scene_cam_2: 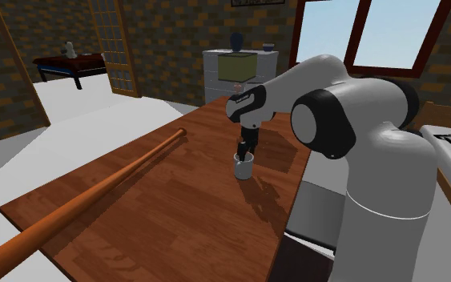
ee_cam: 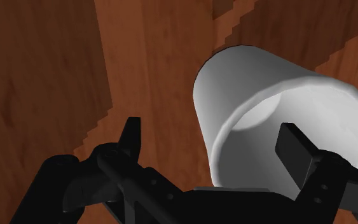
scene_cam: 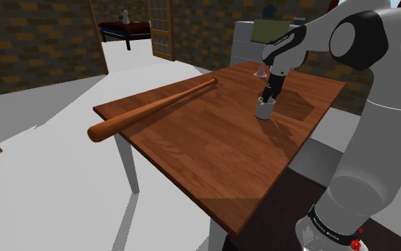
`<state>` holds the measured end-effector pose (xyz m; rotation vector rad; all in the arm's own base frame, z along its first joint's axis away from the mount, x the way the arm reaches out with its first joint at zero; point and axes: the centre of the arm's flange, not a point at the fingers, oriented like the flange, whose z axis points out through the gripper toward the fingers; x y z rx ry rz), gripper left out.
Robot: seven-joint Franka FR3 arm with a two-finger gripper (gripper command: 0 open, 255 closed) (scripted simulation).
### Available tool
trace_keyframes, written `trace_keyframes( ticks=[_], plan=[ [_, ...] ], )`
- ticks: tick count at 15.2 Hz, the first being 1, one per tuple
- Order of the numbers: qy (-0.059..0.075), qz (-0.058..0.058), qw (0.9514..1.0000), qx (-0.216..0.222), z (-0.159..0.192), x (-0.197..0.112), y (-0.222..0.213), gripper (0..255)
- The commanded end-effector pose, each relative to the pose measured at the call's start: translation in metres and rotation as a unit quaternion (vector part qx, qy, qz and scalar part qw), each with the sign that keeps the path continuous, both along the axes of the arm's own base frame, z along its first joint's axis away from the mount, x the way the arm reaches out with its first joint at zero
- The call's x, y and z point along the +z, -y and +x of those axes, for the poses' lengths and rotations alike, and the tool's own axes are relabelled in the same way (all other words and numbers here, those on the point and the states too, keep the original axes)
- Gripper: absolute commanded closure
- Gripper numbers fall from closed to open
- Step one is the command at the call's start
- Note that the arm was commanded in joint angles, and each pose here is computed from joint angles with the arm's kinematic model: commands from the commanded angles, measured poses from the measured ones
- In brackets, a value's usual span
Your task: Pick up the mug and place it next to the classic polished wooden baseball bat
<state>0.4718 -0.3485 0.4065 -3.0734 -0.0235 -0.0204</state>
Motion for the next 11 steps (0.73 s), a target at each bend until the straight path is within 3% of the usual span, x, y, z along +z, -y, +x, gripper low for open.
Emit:
trace_keyframes(
  ticks=[1,2,3,11],
  plan=[
    [0.000,0.000,1.0000,0.000,-0.0001,-0.0002,0.0000,0],
    [0.000,0.000,1.0000,0.000,-0.0001,-0.0002,0.0000,0],
    [0.000,0.000,1.0000,0.000,-0.0001,-0.0003,0.0000,255],
    [0.000,0.000,1.0000,0.000,-0.0001,-0.0002,0.0000,255]
  ],
)
